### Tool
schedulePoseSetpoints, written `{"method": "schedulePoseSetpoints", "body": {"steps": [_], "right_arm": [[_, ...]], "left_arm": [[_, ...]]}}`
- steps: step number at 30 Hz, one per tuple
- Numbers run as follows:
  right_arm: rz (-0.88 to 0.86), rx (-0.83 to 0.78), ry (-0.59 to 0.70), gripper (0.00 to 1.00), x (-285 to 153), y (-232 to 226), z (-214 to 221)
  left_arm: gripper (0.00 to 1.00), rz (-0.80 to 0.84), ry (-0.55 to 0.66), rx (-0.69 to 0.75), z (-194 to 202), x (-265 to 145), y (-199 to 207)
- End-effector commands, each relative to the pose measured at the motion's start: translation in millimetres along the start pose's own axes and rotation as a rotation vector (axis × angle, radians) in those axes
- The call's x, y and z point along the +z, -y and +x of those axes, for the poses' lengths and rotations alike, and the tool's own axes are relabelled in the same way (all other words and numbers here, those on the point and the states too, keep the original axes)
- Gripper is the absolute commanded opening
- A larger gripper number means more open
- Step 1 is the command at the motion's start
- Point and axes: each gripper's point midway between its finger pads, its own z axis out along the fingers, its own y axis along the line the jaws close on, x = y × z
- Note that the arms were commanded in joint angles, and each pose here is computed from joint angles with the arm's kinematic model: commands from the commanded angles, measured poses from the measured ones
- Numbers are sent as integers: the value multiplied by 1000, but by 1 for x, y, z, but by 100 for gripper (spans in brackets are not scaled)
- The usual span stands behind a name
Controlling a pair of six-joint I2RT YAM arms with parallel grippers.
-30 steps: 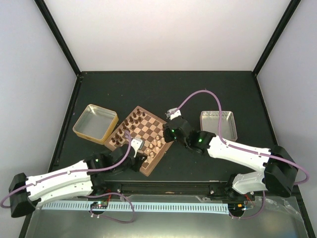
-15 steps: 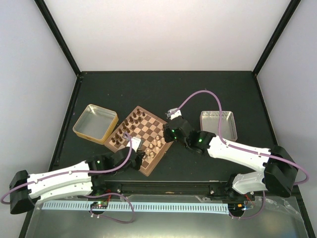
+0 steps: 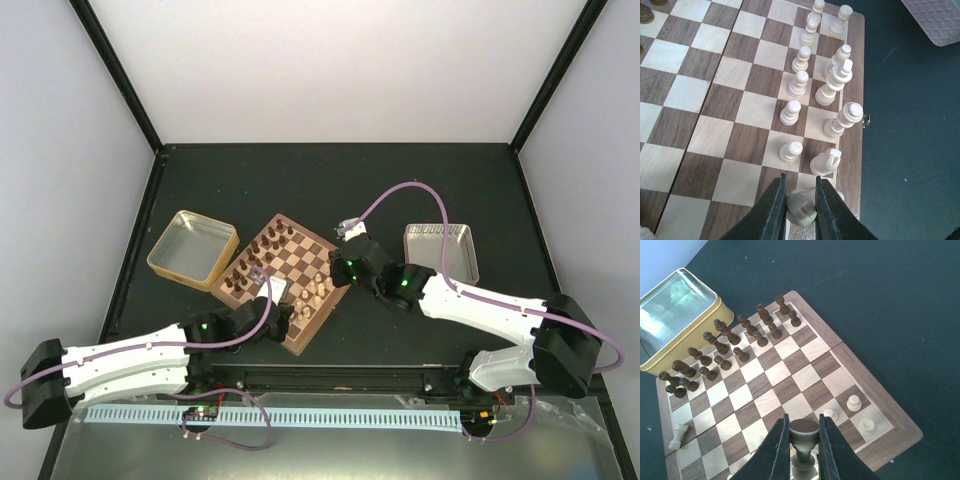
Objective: Set up the chess pieces on the board
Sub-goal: Place the chess piece on the chessboard.
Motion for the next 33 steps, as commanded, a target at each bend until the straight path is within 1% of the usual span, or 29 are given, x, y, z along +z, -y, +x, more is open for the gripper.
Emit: {"method": "schedulePoseSetpoints", "body": {"steps": [1, 6, 12, 15, 19, 24, 29, 33], "right_arm": [[-7, 16, 12, 6, -2, -1, -4], [-11, 15, 9, 6, -1, -1, -3], [-13, 15, 9, 6, -1, -2, -3], [-11, 16, 9, 6, -1, -1, -3], [-9, 16, 8, 6, -1, 0, -2], [-10, 18, 2, 6, 0, 0, 0], [-13, 19, 1, 6, 1, 0, 0], [-70, -8, -7, 6, 0, -11, 0]], "left_arm": [[2, -4, 44, -7, -6, 3, -1], [2, -28, 40, -43, -6, 4, -11], [1, -7, 42, -87, -12, 4, -16], [2, 35, 32, -67, -11, 4, -10], [1, 136, -33, -9, -2, -2, 8], [1, 183, -56, 12, 8, -4, 12], [1, 175, -39, 23, 6, -5, 10], [2, 158, -28, 19, 2, -5, 8]]}}
